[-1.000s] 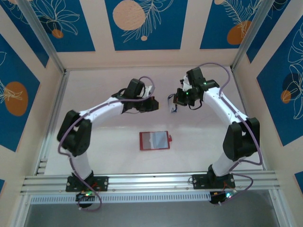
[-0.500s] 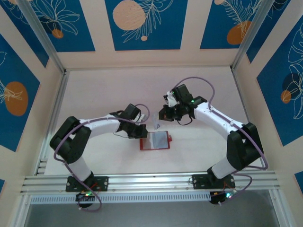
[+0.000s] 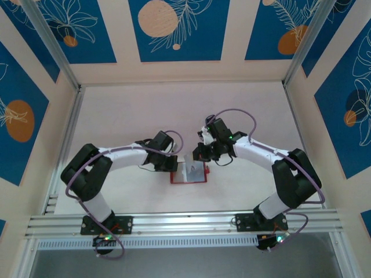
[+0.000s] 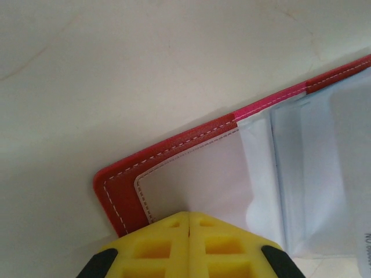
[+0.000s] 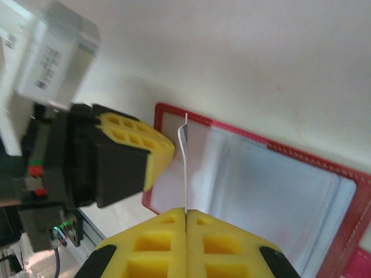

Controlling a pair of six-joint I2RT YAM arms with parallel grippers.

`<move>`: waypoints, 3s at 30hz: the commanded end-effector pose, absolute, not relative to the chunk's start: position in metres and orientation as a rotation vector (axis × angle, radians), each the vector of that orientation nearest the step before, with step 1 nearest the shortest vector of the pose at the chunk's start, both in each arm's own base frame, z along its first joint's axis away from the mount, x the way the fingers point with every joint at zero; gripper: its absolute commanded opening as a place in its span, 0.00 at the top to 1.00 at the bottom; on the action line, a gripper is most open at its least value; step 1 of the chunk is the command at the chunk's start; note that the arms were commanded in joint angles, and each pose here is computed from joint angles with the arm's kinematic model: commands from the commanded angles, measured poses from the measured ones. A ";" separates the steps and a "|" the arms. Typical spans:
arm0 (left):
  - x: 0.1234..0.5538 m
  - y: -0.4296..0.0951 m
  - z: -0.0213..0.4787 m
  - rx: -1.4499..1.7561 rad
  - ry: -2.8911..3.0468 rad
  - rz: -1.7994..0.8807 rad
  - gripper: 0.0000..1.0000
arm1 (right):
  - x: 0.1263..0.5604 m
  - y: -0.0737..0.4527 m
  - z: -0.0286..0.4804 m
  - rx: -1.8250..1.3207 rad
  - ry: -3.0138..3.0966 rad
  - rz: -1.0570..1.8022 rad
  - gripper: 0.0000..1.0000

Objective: Put the credit cards into the card holder
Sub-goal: Insert the credit card into the card slot.

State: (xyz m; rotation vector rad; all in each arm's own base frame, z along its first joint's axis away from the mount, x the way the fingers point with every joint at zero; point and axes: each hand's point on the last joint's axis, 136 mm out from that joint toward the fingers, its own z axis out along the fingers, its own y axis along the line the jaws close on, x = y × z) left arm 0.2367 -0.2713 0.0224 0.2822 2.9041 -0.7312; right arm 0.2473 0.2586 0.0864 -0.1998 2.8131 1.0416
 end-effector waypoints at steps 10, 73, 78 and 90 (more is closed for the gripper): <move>0.223 -0.252 0.003 0.283 2.944 -0.532 0.94 | 0.224 0.261 0.076 -0.215 2.830 1.161 1.00; 0.216 -0.255 -0.008 0.269 2.937 -0.578 0.95 | 0.234 0.261 0.036 -0.058 2.977 1.271 1.00; 0.214 -0.254 -0.009 0.262 2.941 -0.580 0.95 | 0.236 0.267 0.037 -0.028 2.948 1.343 1.00; 0.212 -0.253 -0.009 0.261 2.940 -0.583 0.95 | 0.240 0.268 0.034 -0.028 2.911 1.316 1.00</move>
